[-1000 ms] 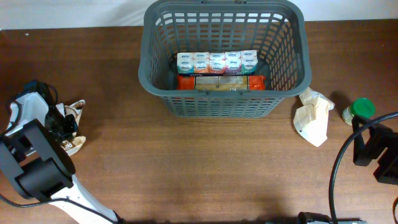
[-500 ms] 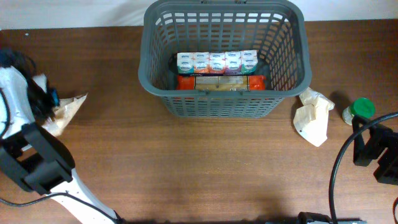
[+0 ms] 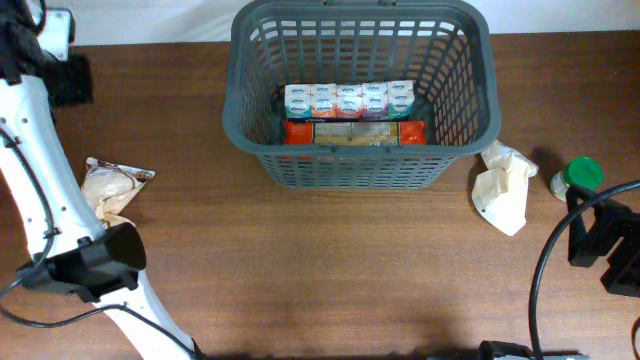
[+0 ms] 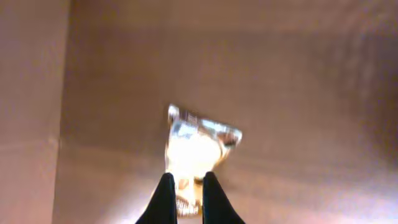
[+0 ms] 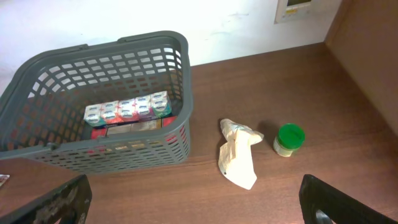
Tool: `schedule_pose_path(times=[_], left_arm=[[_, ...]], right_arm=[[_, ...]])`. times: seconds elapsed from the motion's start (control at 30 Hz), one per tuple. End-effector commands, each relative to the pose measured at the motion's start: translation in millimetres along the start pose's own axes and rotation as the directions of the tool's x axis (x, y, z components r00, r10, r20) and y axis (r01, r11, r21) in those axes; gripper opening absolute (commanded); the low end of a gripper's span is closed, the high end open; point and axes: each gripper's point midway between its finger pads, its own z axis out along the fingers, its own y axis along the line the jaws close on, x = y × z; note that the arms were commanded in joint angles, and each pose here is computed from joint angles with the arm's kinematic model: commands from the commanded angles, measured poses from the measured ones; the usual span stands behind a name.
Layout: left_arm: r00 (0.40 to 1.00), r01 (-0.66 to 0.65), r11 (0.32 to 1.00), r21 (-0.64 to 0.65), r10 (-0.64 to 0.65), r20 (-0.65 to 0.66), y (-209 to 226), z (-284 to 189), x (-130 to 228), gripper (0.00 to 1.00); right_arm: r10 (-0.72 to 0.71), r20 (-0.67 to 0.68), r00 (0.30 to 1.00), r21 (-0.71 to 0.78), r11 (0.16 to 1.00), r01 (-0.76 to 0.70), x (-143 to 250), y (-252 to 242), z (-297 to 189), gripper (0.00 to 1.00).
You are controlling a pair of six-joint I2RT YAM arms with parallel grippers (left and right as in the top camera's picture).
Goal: Pack container
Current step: 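Move the left gripper to the clear rice bag and grasp it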
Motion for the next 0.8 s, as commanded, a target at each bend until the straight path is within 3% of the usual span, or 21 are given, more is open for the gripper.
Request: schedule_pose_path(times=[0.0,0.27,0.37,0.47,0.67,0.77], left_arm=[[0.992,-0.003,0.999,-0.040,-0.003,-0.129,13.4,26.7,23.9,0.12],[0.917,-0.031,0.998,0.045,0.046,-0.395,14.4,102.2,93.1,0.32],[0.883,-0.001,0.998,0.061,0.029,-0.468,16.2,142.4,127.3,0.58],[0.872,0.027,0.998,0.057,0.005,-0.490,22.5,174.3,152.7,0.69],[0.886,0.072,0.997,0.028,-0.051,-0.461,38.2,208.1,165.4,0.73],[0.885,0.102,0.992,0.077,-0.055,-0.462,30.2,222.7,168.2,0.73]], right_arm=[[-0.005,-0.006,1.000,0.011,1.000,0.005,1.2,-1.9,0.2,0.99],[-0.005,-0.006,1.000,0.011,1.000,0.005,1.2,-1.9,0.2,0.99],[-0.005,-0.005,1.000,0.011,1.000,0.005,1.1,-1.9,0.2,0.99],[-0.005,-0.005,1.000,0.011,1.000,0.005,1.1,-1.9,0.2,0.99],[-0.005,-0.006,1.000,0.011,1.000,0.005,1.2,-1.9,0.2,0.99],[-0.005,-0.006,1.000,0.011,1.000,0.005,1.2,-1.9,0.2,0.99]])
